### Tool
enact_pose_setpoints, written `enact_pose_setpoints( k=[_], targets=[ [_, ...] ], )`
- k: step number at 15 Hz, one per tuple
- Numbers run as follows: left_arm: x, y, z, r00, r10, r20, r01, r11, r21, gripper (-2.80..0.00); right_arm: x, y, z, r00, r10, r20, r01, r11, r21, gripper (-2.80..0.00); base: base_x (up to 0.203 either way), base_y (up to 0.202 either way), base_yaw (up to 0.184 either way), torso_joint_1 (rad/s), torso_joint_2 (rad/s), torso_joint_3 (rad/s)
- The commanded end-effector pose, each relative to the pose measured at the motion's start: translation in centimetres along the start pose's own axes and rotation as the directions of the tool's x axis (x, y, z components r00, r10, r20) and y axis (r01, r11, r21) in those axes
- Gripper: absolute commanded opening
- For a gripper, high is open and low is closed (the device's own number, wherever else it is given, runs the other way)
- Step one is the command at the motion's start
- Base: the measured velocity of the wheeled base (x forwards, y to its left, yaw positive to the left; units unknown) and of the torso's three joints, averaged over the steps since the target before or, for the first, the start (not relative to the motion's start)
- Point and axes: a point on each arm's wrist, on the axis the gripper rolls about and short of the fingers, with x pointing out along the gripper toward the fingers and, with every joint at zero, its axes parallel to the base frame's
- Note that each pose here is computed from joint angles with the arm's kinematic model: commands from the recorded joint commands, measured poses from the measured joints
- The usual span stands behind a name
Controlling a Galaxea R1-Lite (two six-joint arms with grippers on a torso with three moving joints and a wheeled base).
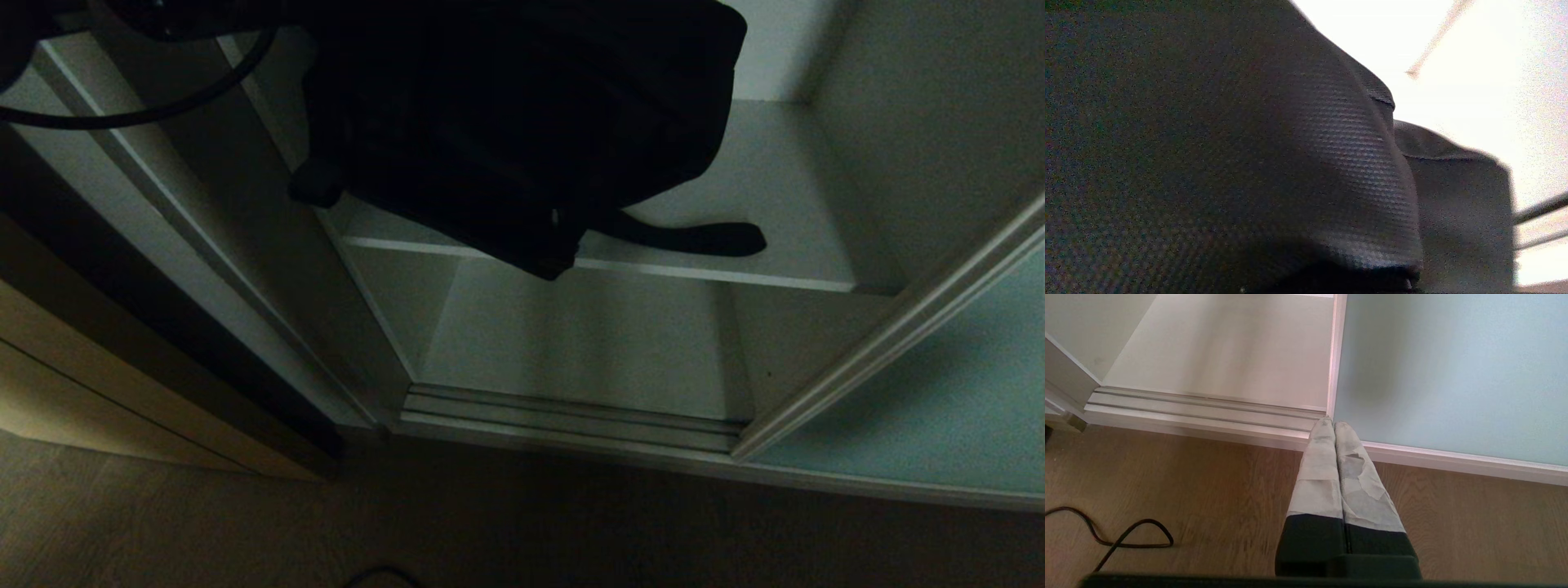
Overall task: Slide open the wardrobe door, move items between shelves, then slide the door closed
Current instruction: Place the bag on the lower shelf
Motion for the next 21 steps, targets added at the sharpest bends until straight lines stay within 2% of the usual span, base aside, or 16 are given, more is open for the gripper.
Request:
enact_pose_setpoints(
  k=[1, 2, 5, 8, 10, 13, 16, 18, 21],
  targets=[
    [-2.0, 0.5, 1.7, 0.999, 0.01, 0.031, -0.011, 0.999, 0.03, -2.8, 0.0, 0.0, 0.0, 1.0, 0.0, 0.001, 0.0, 1.0, 0.0, -2.8, 0.0, 0.0, 0.0, 0.0, 0.0, 0.0],
    [-2.9, 0.9, 2.3, 0.999, 0.014, 0.036, -0.015, 0.999, 0.039, -2.8, 0.0, 0.0, 0.0, 1.0, 0.0, 0.001, 0.0, 1.0, 0.0, -2.8, 0.0, 0.0, 0.0, 0.0, 0.0, 0.0],
    [-4.8, 2.2, 3.4, 1.0, 0.018, -0.014, -0.017, 0.997, 0.074, -2.8, 0.0, 0.0, 0.0, 1.0, 0.0, 0.001, 0.0, 1.0, 0.0, -2.8, 0.0, 0.0, 0.0, 0.0, 0.0, 0.0],
    [-5.7, 3.8, 3.8, 0.998, -0.004, -0.058, 0.01, 0.994, 0.105, -2.8, 0.0, 0.0, 0.0, 1.0, 0.0, 0.001, 0.0, 1.0, 0.0, -2.8, 0.0, 0.0, 0.0, 0.0, 0.0, 0.0],
    [-6.1, 5.1, 4.1, 0.998, -0.001, -0.064, 0.009, 0.993, 0.119, -2.8, 0.0, 0.0, 0.0, 1.0, 0.0, 0.001, 0.0, 1.0, 0.0, -2.8, 0.0, 0.0, 0.0, 0.0, 0.0, 0.0],
    [-8.4, 7.1, 5.4, 0.997, -0.04, -0.063, 0.048, 0.989, 0.138, -2.8, 0.0, 0.0, 0.0, 1.0, 0.0, 0.001, 0.0, 1.0, 0.0, -2.8, 0.0, 0.0, 0.0, 0.0, 0.0, 0.0],
    [-11.7, 9.4, 6.6, 0.996, 0.003, -0.09, 0.012, 0.985, 0.173, -2.8, 0.0, 0.0, 0.0, 1.0, 0.0, 0.001, 0.0, 1.0, 0.0, -2.8, 0.0, 0.0, 0.0, 0.0, 0.0, 0.0],
    [-14.5, 10.3, 7.0, 0.991, 0.045, -0.127, -0.017, 0.977, 0.213, -2.8, 0.0, 0.0, 0.0, 1.0, 0.0, 0.001, 0.0, 1.0, 0.0, -2.8, 0.0, 0.0, 0.0, 0.0, 0.0, 0.0],
    [-16.9, 10.8, 7.1, 0.988, 0.09, -0.128, -0.057, 0.97, 0.238, -2.8, 0.0, 0.0, 0.0, 1.0, 0.0, 0.001, 0.0, 1.0, 0.0, -2.8, 0.0, 0.0, 0.0, 0.0, 0.0, 0.0]
  ],
)
